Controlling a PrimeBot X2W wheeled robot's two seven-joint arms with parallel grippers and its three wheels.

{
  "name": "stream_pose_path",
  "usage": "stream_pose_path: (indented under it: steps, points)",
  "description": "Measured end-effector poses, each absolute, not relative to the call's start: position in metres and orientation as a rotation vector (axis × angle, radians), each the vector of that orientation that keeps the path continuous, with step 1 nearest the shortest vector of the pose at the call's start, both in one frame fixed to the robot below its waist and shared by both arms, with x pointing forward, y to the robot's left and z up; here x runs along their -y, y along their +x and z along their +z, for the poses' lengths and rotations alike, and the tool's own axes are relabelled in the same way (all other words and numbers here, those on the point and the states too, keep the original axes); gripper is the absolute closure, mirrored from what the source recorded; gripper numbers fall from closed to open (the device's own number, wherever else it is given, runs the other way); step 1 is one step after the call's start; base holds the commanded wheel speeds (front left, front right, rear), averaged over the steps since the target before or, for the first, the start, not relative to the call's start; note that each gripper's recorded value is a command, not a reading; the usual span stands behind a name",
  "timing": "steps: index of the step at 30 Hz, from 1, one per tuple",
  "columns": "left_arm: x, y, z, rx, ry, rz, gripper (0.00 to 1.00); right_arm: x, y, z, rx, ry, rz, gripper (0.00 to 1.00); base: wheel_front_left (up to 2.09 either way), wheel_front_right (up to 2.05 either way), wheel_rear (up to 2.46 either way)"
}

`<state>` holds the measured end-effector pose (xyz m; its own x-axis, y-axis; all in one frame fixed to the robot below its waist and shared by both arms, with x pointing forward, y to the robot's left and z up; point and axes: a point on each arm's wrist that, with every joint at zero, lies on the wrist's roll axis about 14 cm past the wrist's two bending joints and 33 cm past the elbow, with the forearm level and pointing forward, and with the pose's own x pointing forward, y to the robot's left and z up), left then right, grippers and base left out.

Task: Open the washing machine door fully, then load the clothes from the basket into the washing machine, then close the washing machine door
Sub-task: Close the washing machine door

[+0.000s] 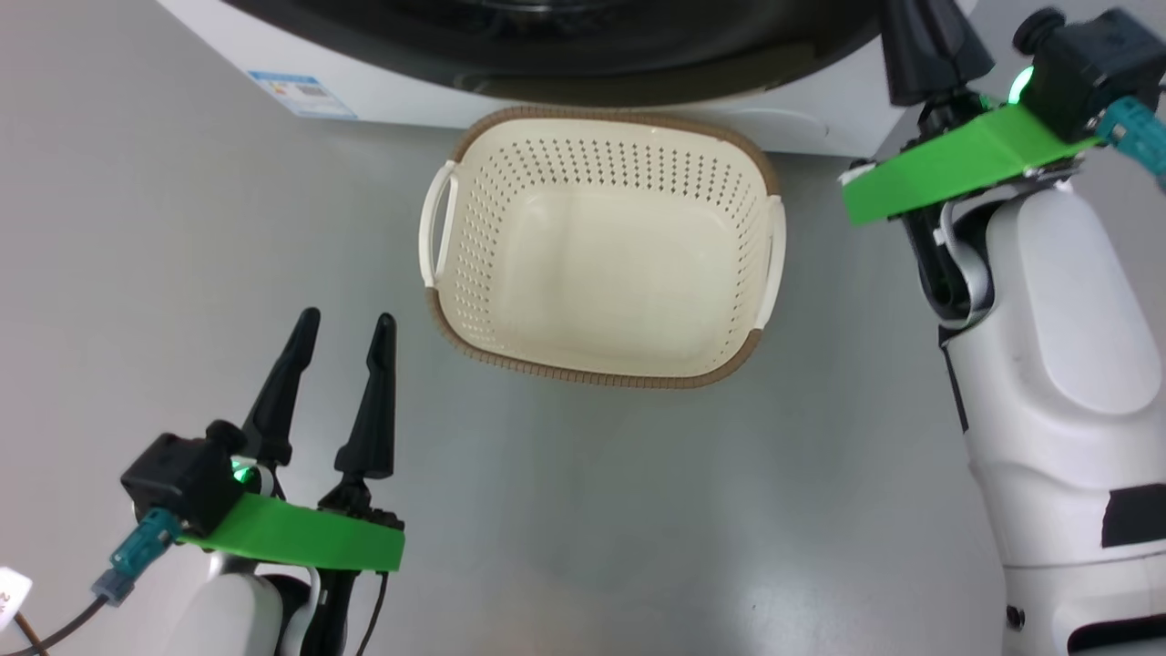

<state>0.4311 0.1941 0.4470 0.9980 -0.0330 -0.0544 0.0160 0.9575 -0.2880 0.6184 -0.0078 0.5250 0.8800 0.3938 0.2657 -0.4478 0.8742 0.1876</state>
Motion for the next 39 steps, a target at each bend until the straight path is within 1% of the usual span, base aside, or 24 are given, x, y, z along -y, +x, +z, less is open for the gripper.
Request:
stream_pose_path:
  steps: [9,21,29,39]
  points:
    - [-0.202,0.437,0.436,-0.082,-0.285,-0.005,0.0,-0.003,0.642,0.514,0.223,0.256,0.446,1.0,0.0,0.0,0.0]
    - [-0.202,0.439,0.432,-0.089,-0.279,-0.006,0.0,-0.011,0.648,0.51,0.219,0.272,0.459,1.0,0.0,0.0,0.0]
    - [-0.2,0.44,0.443,-0.06,-0.285,-0.015,0.0,-0.011,0.64,0.517,0.211,0.283,0.472,1.0,0.0,0.0,0.0]
    - [-0.201,0.434,0.466,-0.003,-0.291,-0.013,0.0,-0.021,0.607,0.513,0.162,0.263,0.528,1.0,0.0,0.0,0.0]
